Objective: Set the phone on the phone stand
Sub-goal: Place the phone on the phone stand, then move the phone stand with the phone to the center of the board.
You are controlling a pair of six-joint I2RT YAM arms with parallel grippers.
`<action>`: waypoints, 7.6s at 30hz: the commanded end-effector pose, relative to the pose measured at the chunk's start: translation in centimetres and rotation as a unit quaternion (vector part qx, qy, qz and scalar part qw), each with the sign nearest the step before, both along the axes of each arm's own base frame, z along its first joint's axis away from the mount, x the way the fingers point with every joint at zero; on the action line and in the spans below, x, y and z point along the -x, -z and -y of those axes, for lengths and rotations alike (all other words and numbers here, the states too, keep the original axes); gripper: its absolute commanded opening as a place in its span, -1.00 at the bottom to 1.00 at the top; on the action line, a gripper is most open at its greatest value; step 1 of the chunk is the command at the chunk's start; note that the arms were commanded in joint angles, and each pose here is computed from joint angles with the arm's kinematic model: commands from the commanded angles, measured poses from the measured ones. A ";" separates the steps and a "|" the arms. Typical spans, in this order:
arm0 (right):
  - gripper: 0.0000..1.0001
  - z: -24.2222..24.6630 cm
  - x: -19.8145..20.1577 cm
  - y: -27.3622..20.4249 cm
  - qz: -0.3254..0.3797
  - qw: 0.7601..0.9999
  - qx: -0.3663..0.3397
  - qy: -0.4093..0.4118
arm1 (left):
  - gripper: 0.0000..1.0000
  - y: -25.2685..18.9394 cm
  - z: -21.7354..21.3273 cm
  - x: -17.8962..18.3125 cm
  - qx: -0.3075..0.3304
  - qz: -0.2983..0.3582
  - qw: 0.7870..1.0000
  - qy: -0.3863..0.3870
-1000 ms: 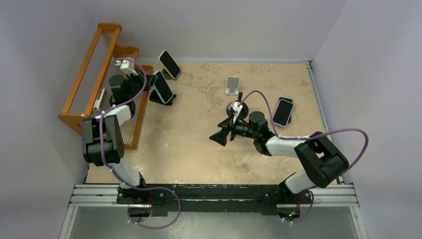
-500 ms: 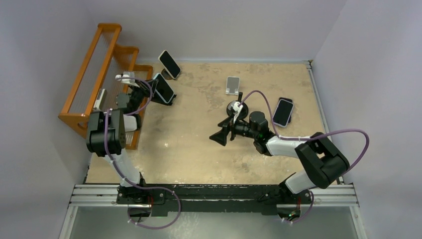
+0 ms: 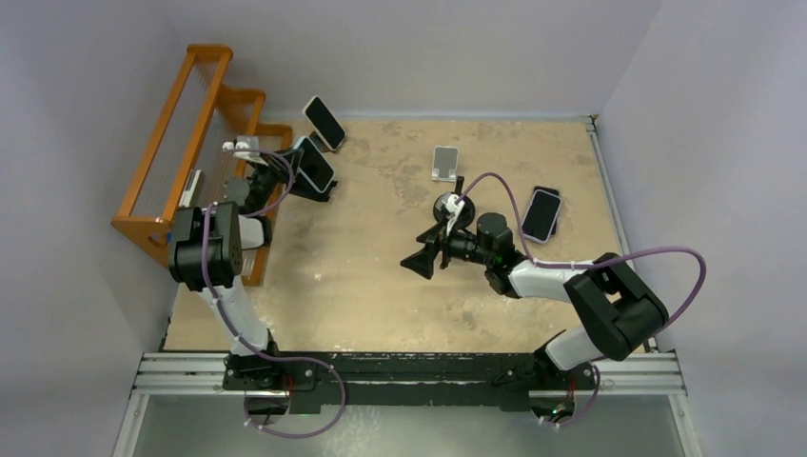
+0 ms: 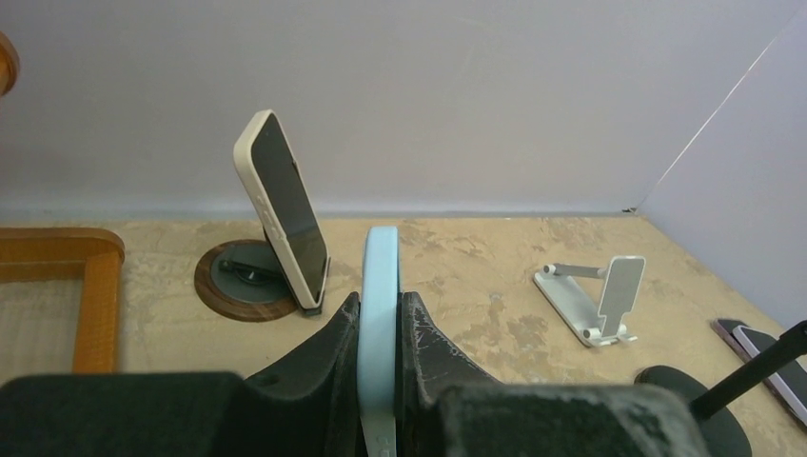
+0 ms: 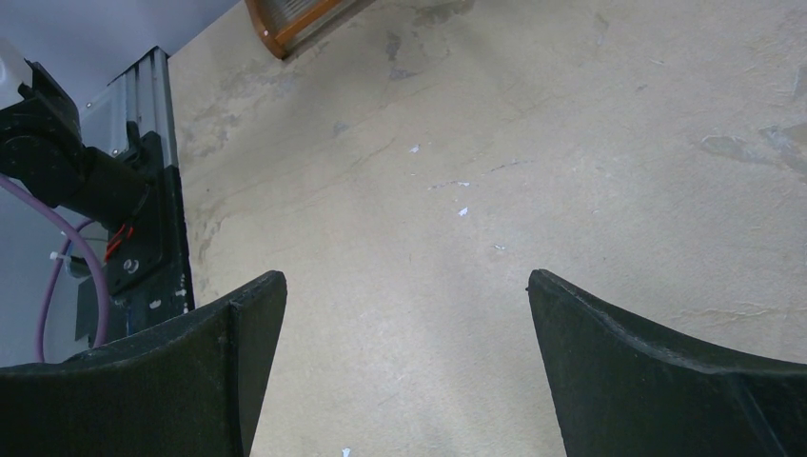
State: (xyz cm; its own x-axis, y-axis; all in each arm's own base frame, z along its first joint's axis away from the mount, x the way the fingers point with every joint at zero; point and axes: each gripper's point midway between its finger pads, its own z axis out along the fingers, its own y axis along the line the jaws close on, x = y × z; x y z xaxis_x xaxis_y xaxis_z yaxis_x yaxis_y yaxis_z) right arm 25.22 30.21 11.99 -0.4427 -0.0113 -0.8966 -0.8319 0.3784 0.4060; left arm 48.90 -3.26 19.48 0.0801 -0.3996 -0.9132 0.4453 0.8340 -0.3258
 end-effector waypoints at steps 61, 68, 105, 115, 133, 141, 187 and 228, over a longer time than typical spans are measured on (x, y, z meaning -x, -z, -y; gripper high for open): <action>0.98 -0.7 -0.2 -1.7 0.039 0.999 -0.018 -0.015 | -1.00 -0.5 0.9 -0.6 -0.084 0.015 0.996 0.005; 0.98 -0.6 -0.1 -1.6 0.039 0.999 -0.018 -0.016 | -1.00 -1.0 1.0 -0.7 -0.089 0.013 0.996 0.009; 0.98 -0.3 0.4 -2.6 0.051 0.998 -0.024 -0.015 | -0.18 7.3 1.5 1.7 -0.026 -0.163 0.986 0.022; 0.98 -0.3 0.6 -2.8 0.052 0.998 -0.028 -0.019 | -0.14 7.4 1.7 4.4 0.005 -0.215 0.976 0.012; 0.98 -0.4 1.3 -3.5 0.058 0.997 -0.037 -0.029 | -0.15 9.1 0.2 6.4 -0.049 -0.279 0.957 -0.053; 0.98 -0.9 1.8 -3.7 0.060 0.996 -0.042 -0.041 | -0.21 12.5 -0.6 5.6 -0.155 -0.351 0.922 -0.054; 0.98 -0.9 1.7 -3.6 0.061 0.997 -0.039 -0.036 | -0.37 16.0 2.3 6.7 -0.188 -0.402 0.895 -0.048; 0.98 -0.7 2.1 -5.0 0.079 0.995 -0.048 -0.033 | -0.32 16.5 4.1 1.2 -0.174 -0.455 0.865 -0.124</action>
